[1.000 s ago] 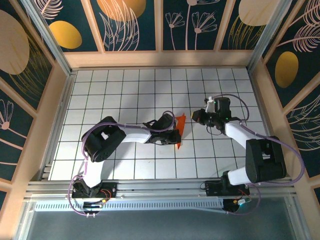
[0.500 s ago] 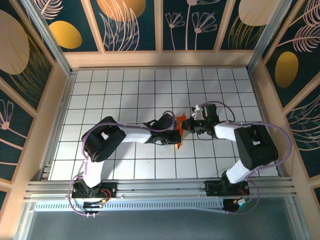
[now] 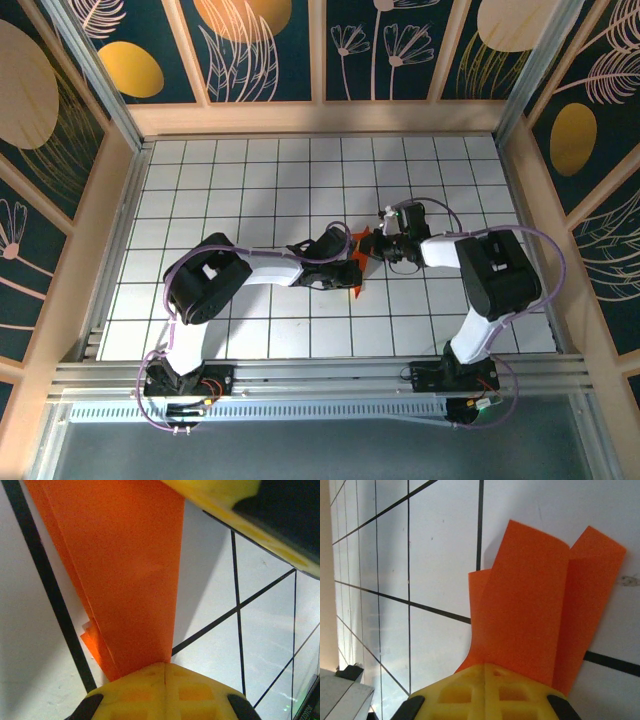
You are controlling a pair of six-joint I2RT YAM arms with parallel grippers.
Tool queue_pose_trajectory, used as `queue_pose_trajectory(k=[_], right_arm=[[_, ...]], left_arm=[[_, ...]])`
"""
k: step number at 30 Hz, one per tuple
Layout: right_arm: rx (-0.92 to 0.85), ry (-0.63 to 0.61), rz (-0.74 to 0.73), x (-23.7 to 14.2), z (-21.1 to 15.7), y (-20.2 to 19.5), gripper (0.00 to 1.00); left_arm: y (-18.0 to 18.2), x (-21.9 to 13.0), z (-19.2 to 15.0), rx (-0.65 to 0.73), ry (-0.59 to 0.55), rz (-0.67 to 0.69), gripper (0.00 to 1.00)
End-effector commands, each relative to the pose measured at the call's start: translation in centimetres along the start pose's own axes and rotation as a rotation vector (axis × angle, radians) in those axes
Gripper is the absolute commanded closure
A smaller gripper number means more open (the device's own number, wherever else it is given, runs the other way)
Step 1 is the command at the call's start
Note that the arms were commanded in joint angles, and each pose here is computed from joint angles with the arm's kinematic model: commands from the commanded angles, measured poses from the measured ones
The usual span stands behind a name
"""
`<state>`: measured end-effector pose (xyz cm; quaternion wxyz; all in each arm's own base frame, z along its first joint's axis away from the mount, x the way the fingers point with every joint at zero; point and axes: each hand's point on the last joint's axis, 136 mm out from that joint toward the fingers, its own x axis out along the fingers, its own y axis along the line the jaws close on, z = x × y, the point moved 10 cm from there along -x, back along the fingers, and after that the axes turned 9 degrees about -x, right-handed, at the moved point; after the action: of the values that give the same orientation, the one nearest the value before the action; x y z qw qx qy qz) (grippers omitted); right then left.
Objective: Fold a paper plane with a square sheet of paper (fold left side to right side)
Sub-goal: Fold the wing for the fifth time at the center of the table.
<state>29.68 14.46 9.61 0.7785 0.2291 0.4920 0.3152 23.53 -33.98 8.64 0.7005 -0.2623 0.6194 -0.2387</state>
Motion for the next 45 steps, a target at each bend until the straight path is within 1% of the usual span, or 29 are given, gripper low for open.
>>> queue_pose_trajectory(k=[1,12,21,35,40,45], right_arm=[[-0.039,-0.021,-0.039,0.3,0.7,-0.3,1.00],[-0.020,-0.006,-0.073,0.7,0.7,-1.9,1.00],[-0.024,-0.014,-0.118,0.6,2.0,-3.0,1.00],[-0.002,-0.050,-0.170,0.3,4.9,-5.6,1.00],[0.007,-0.069,-0.189,0.4,6.4,-6.7,1.00],[0.007,-0.116,-0.199,-0.5,8.6,-7.4,1.00]], left_arm=[[5.2,0.9,-1.6,-0.055,0.050,0.267,1.00],[5.3,0.8,-1.7,-0.056,0.053,0.278,1.00],[5.3,1.0,-1.8,-0.050,0.059,0.290,1.00],[5.4,1.2,-1.9,-0.048,0.072,0.292,1.00],[5.3,1.2,-1.9,-0.047,0.071,0.293,1.00],[5.3,1.2,-2.0,-0.042,0.066,0.295,1.00]])
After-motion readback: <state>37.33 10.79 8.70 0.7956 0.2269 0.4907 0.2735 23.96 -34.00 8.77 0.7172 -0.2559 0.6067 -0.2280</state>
